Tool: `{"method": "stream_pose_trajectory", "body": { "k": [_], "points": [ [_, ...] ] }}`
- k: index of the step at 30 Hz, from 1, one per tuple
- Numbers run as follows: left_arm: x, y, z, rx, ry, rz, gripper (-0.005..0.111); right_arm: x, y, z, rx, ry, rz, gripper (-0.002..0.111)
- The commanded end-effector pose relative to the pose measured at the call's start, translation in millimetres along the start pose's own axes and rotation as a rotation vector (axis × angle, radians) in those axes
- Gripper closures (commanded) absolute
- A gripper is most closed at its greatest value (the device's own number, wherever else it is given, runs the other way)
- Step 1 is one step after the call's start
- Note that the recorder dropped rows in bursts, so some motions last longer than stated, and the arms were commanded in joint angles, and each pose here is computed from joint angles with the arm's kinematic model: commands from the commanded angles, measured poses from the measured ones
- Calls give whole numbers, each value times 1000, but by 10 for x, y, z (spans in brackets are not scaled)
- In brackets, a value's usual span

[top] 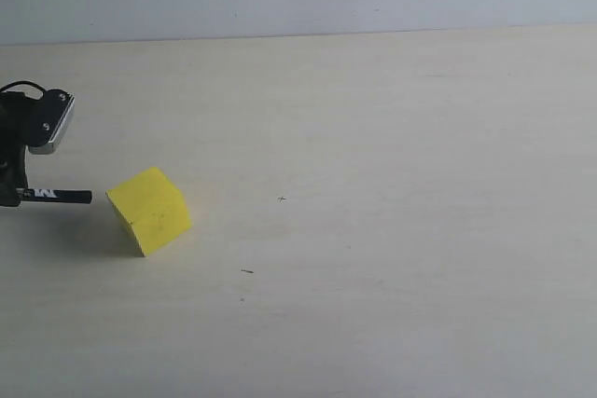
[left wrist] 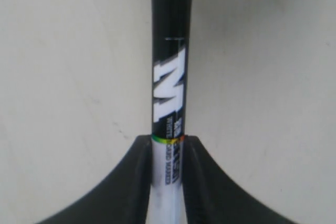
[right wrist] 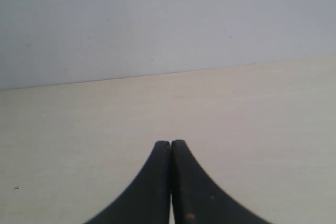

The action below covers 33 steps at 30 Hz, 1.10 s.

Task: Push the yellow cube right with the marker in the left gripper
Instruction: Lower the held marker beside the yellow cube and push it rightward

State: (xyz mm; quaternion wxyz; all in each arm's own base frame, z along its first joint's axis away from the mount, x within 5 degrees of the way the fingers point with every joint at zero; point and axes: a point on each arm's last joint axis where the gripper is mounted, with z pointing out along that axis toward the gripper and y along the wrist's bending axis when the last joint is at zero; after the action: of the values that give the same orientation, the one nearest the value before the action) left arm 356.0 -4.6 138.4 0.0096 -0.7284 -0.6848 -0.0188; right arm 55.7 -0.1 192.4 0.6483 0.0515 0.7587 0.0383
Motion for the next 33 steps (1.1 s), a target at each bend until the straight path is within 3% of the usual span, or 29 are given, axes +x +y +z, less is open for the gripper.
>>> {"method": "stream_pose_trajectory", "body": {
  "k": [1, 10, 16, 19, 25, 33],
  "points": [
    [-29, 51, -20, -51, -3, -2, 107, 8, -5, -1, 6, -6, -8, 108],
    [-262, 53, -29, -55, -4, 84, 107, 8, -5, -1, 6, -6, -8, 108],
    [-669, -206, -117, 167, 12, 168, 107, 8, -5, -1, 6, -6, -8, 108],
    [-784, -230, -249, 117, 64, 194, 107, 4, -5, -1, 5, -11, -8, 108],
    [-773, -210, -341, 56, 62, 145, 107, 6, -5, -1, 6, -9, -8, 108],
    [-754, -342, -207, 160, 65, 40, 107, 6, -5, -1, 6, -9, -8, 108]
  ]
}}
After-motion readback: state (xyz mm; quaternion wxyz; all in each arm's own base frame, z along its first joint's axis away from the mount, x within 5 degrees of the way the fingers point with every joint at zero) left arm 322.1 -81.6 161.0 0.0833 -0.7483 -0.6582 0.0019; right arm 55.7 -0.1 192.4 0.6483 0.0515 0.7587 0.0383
